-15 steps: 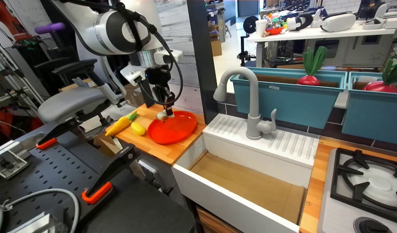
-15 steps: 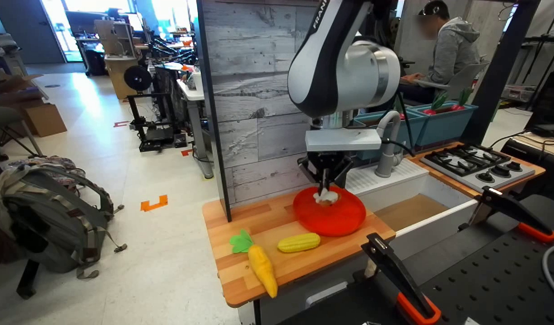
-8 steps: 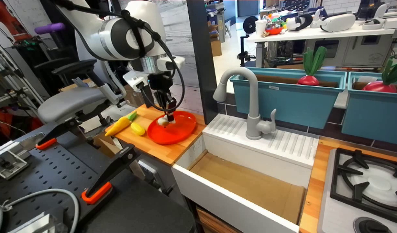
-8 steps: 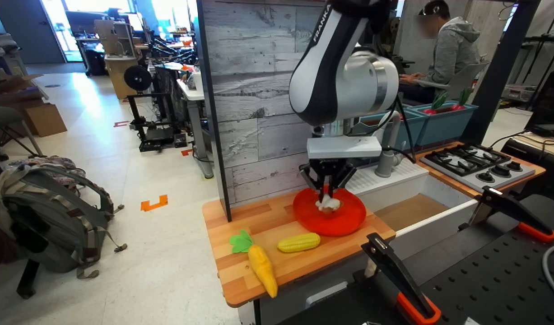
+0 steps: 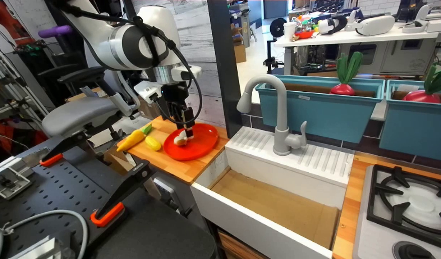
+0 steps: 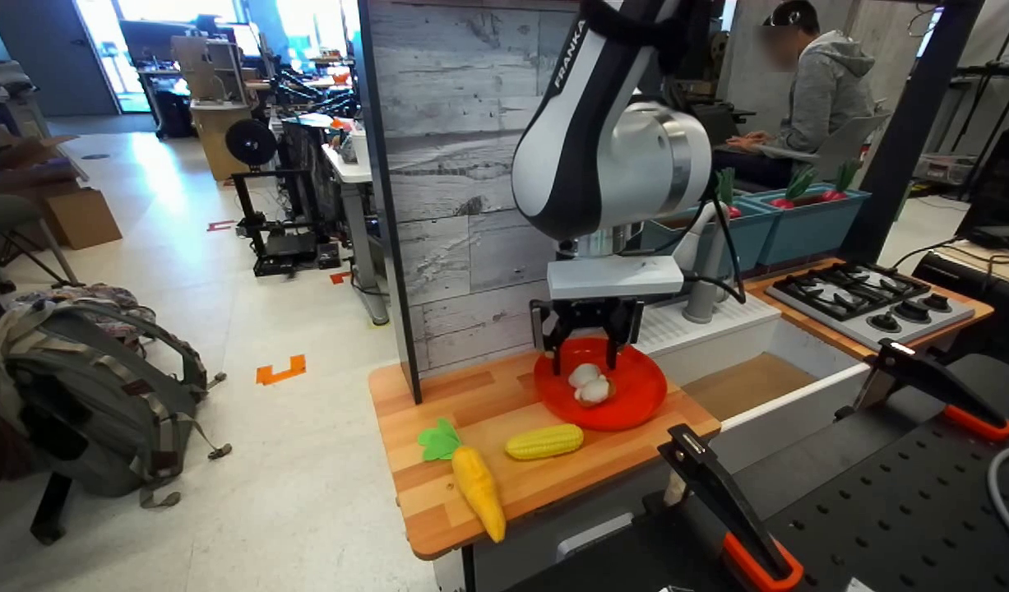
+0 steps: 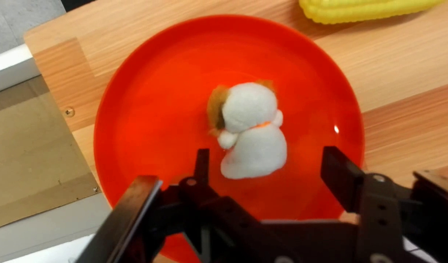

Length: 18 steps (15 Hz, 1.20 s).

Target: Pick up the plush animal and put it on the plate, then move the tap to the right

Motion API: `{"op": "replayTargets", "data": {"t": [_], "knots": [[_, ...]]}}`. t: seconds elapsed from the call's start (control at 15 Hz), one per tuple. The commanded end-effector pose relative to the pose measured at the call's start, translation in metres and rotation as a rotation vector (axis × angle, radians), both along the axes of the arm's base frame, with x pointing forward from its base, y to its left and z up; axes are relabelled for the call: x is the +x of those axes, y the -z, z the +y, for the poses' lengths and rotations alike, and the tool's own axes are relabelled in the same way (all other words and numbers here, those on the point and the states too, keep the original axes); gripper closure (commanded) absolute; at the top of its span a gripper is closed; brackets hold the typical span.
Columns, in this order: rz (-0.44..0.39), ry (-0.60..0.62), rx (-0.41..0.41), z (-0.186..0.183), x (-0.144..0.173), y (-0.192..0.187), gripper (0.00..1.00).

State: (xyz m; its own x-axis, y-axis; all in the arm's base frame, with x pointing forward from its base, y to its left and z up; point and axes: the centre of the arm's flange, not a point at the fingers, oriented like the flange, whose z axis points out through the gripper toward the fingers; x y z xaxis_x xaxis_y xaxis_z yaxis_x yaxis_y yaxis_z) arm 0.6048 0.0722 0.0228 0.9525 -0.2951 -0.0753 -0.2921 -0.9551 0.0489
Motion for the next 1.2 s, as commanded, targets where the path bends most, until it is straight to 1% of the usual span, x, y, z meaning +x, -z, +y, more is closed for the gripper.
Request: {"op": "replayTargets", "data": {"t": [0.0, 0.13, 0.33, 0.4, 0.53, 0.73, 0.87, 1.13], "knots": [[0.013, -0.031, -0.040, 0.004, -0.017, -0.019, 0.00], [0.017, -0.032, -0.055, 0.001, -0.029, -0.026, 0.00], [0.002, -0.013, -0.063, -0.014, -0.051, -0.040, 0.00], [0.006, -0.004, -0.065, -0.021, -0.058, -0.046, 0.00], [0.003, 0.050, -0.054, -0.043, -0.067, -0.062, 0.00], [0.009, 0.122, -0.036, -0.077, -0.069, -0.087, 0.00], [-0.010, 0.181, -0.023, -0.100, -0.065, -0.104, 0.00], [-0.085, 0.314, 0.007, -0.146, -0.047, -0.133, 0.00]]}}
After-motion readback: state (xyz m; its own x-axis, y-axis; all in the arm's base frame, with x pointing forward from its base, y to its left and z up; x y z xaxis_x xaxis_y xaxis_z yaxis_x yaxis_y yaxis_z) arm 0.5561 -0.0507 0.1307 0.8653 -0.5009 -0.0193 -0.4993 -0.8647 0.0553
